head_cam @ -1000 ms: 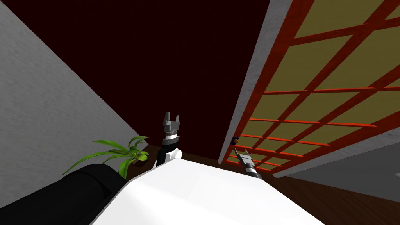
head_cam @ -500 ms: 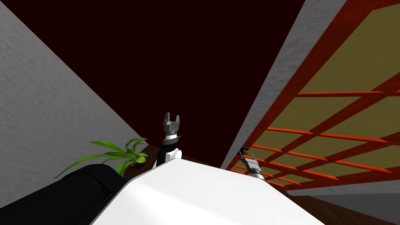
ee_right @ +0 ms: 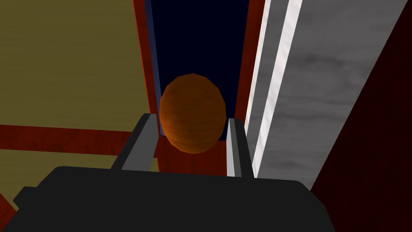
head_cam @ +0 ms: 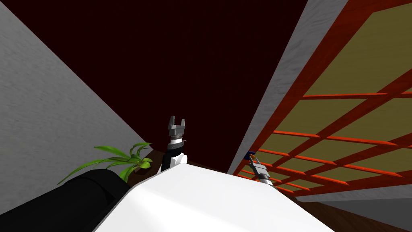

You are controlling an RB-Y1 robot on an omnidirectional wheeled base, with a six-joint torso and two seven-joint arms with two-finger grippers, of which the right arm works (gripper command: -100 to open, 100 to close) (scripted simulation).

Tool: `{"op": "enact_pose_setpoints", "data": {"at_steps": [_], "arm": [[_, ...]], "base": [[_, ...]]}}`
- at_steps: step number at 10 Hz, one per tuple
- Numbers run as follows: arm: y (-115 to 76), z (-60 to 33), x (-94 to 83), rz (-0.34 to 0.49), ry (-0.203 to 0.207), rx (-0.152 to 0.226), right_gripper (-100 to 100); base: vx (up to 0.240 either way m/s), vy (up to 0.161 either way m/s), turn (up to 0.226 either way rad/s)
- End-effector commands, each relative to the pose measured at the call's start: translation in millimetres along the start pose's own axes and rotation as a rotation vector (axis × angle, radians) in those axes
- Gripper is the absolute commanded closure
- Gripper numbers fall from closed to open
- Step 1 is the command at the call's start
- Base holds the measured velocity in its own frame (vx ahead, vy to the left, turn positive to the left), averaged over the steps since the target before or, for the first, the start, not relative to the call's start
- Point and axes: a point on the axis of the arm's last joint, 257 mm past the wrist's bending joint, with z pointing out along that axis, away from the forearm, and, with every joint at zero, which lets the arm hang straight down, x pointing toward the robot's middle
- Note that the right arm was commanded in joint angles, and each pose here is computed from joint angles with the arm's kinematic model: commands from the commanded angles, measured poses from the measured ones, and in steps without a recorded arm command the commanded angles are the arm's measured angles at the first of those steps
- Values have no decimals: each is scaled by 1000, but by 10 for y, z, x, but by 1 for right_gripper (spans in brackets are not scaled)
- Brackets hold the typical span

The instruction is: Pull the door open

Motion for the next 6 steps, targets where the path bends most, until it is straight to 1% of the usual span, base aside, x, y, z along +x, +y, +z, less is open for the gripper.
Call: {"op": "enact_pose_setpoints", "data": {"at_steps": [1, 2, 3, 6], "arm": [[25, 2, 12, 3, 2, -3, 100], [25, 2, 12, 3, 2, -3, 100], [-6, 13, -11, 44, -4, 3, 100], [-8, 29, -25, 100, -9, 6, 100]], "base": [[0, 0, 0], [0, 0, 0], [-25, -10, 33], [-33, -13, 37]]}}
